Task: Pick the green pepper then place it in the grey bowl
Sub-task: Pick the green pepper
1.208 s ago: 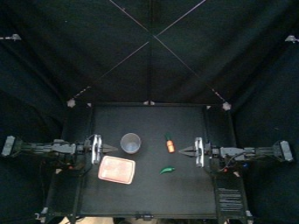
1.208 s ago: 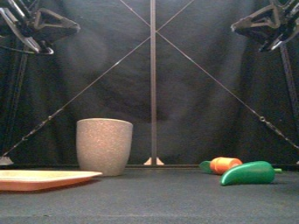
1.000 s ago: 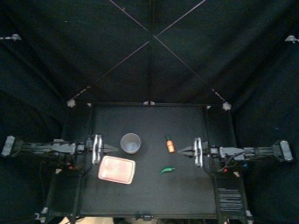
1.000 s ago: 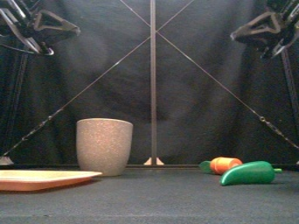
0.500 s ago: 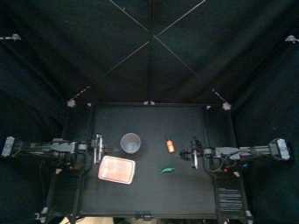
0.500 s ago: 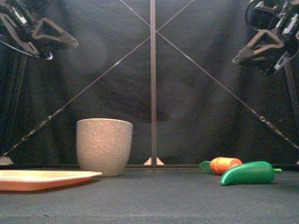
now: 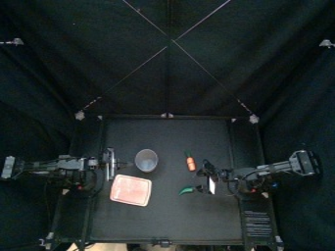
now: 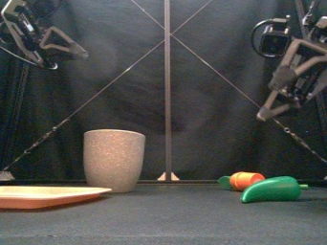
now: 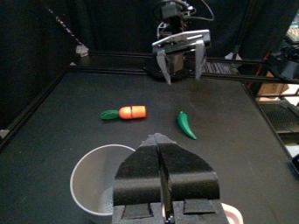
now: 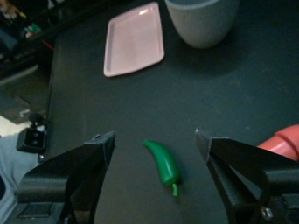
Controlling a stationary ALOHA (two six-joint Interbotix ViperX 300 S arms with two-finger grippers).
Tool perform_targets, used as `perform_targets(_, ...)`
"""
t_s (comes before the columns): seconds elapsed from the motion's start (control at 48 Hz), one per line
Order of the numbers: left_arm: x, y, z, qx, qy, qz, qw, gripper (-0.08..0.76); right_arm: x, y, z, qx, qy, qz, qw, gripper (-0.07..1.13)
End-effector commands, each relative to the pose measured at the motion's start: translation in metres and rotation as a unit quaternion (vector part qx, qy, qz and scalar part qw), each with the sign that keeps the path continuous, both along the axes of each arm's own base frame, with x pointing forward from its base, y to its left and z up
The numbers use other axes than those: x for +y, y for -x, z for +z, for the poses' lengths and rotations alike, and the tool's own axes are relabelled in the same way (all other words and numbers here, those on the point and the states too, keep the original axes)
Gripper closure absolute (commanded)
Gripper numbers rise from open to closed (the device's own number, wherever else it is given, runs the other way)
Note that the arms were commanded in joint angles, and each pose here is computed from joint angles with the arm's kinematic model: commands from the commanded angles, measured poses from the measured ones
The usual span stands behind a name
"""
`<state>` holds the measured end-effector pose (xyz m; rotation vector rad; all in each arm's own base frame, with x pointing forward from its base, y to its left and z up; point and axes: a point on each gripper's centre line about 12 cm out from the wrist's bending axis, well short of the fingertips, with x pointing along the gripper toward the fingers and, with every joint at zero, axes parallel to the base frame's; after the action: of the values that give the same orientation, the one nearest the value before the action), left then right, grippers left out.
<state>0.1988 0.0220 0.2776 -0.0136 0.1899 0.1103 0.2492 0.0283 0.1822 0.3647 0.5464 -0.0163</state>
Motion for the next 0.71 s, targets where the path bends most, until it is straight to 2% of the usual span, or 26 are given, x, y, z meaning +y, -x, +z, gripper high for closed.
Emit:
perform_targets(0.021, 0.002, -0.001, 0.005, -0.008, -0.001, 0.004, 1.000, 0.676, 0.009, -0.011, -0.009, 0.018, 0.009, 0.018, 1.000, 0.01)
perform_targets(0.375, 0.002, -0.001, 0.003, -0.006, -0.001, 0.004, 1.000, 0.676, 0.024, -0.060, -0.044, 0.089, 0.042, 0.050, 0.994, 0.01)
perform_targets(0.521, 0.002, -0.001, 0.000, -0.002, 0.000, 0.004, 1.000, 0.676, 0.026, -0.063, -0.062, 0.128, 0.065, 0.073, 0.987, 0.01)
perform_targets(0.708, 0.001, 0.000, -0.003, 0.001, 0.005, 0.003, 1.000, 0.676, 0.026, -0.063, -0.075, 0.154, 0.070, 0.077, 0.983, 0.02)
